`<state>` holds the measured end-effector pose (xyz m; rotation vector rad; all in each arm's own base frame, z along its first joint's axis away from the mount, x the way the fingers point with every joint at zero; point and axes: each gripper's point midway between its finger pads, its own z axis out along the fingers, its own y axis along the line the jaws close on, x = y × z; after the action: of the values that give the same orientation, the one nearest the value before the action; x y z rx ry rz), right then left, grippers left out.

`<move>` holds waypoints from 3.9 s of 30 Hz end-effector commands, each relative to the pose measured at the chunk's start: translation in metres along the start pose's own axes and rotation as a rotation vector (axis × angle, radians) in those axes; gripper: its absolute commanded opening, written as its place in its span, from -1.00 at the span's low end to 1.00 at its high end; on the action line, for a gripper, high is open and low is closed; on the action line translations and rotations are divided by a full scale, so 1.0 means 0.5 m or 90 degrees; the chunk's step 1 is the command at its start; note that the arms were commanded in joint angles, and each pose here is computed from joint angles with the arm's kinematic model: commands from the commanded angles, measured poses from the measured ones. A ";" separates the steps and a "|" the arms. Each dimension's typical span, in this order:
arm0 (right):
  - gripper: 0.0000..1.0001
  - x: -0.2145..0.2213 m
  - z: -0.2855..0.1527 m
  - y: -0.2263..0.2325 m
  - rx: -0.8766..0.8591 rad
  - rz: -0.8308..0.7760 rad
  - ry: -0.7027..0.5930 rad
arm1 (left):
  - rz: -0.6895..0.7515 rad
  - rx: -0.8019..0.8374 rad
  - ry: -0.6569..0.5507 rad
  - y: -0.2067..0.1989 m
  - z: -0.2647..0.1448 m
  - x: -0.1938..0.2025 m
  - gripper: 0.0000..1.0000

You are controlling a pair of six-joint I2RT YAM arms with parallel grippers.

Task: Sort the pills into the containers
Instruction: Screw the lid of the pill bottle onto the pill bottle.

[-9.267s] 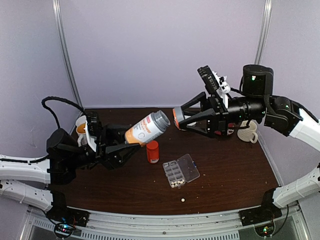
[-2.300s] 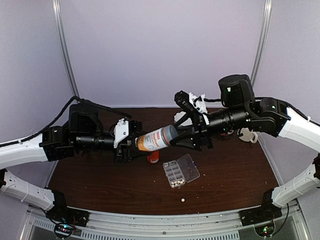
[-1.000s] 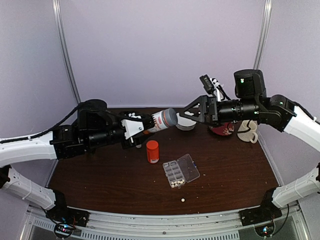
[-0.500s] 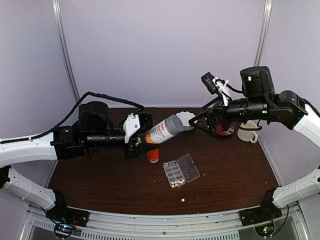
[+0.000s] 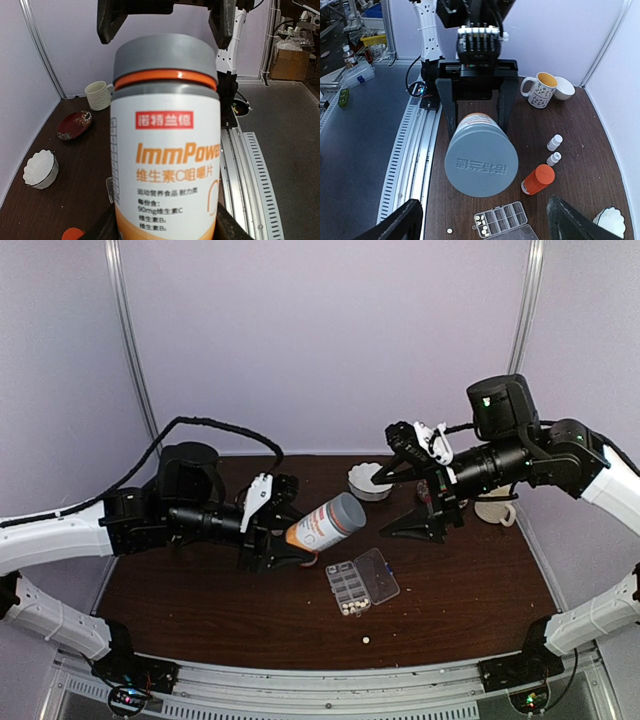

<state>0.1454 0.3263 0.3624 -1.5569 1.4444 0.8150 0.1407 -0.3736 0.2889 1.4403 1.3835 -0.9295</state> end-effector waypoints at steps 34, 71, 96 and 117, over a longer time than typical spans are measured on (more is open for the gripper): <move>0.37 -0.022 0.077 0.022 -0.060 -0.101 0.052 | 0.032 0.028 -0.020 -0.009 -0.006 -0.037 -1.00; -0.63 0.024 0.118 -0.104 0.155 0.546 0.024 | 0.287 -0.413 0.115 0.202 -0.119 -0.074 -1.00; -0.06 0.036 0.088 -0.110 0.081 0.580 -0.051 | 0.225 -0.330 0.059 0.150 -0.088 -0.057 -1.00; 0.99 -0.023 -0.036 0.007 0.122 -0.127 -0.154 | 0.038 -0.063 0.036 0.004 -0.053 -0.019 -1.00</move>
<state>0.1418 0.3114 0.3724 -1.2553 1.4254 0.8771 0.1570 -0.3454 0.2917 1.4335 1.4057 -0.6181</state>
